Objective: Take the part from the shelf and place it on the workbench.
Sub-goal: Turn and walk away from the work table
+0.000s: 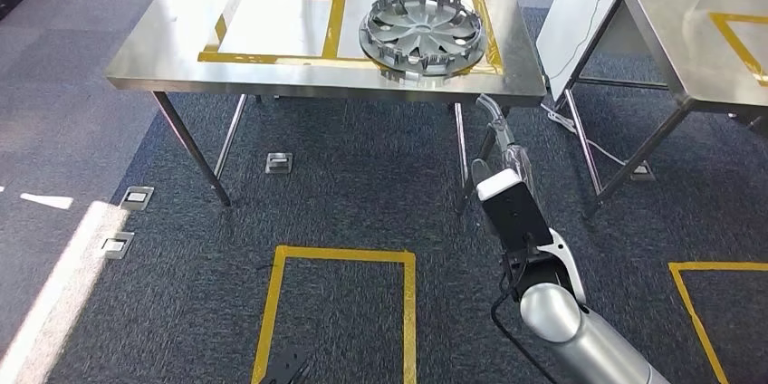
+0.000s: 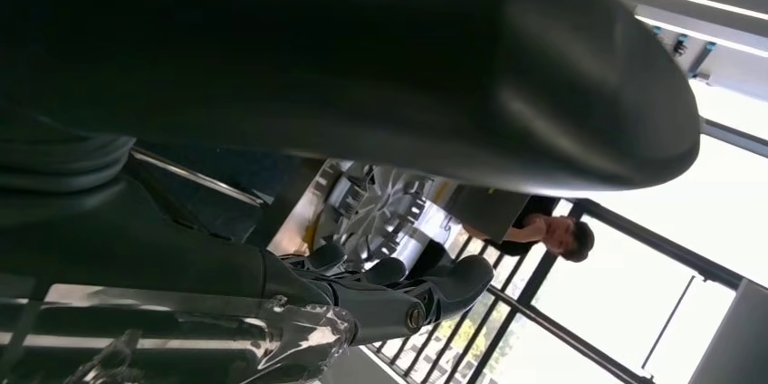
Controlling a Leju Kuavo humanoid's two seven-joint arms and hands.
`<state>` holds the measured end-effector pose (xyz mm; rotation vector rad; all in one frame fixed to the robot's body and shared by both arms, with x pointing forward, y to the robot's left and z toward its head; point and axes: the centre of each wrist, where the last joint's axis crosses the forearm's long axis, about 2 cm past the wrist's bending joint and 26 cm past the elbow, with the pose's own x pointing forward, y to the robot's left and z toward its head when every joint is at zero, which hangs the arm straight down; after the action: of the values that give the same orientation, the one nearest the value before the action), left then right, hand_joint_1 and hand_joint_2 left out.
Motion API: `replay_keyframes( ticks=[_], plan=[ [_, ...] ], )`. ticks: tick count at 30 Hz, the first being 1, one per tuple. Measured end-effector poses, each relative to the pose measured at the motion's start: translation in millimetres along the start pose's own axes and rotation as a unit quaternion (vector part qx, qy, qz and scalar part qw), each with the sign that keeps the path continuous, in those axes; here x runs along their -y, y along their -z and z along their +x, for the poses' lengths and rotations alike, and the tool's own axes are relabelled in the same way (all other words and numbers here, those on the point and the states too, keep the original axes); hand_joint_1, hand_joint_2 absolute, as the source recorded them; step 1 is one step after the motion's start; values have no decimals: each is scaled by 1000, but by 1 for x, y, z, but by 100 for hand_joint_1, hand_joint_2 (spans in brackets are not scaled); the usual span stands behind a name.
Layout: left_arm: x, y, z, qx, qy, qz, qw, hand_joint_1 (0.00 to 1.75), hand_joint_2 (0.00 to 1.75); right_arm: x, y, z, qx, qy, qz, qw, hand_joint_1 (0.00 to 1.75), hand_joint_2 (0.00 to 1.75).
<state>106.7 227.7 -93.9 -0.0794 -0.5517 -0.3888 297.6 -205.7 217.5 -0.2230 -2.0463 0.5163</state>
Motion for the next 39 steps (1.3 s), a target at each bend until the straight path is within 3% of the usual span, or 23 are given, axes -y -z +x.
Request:
replay_keyframes(
  ticks=[35,39],
  plan=[
    [-3,0,-1,-1,0,4,1000,0,0,-4,-3,-8,-28,-25,-1,999,0,0],
    [-4,0,0,-2,0,4,1000,0,175,-5,-4,-14,-43,-32,3,999,0,0]
  ],
)
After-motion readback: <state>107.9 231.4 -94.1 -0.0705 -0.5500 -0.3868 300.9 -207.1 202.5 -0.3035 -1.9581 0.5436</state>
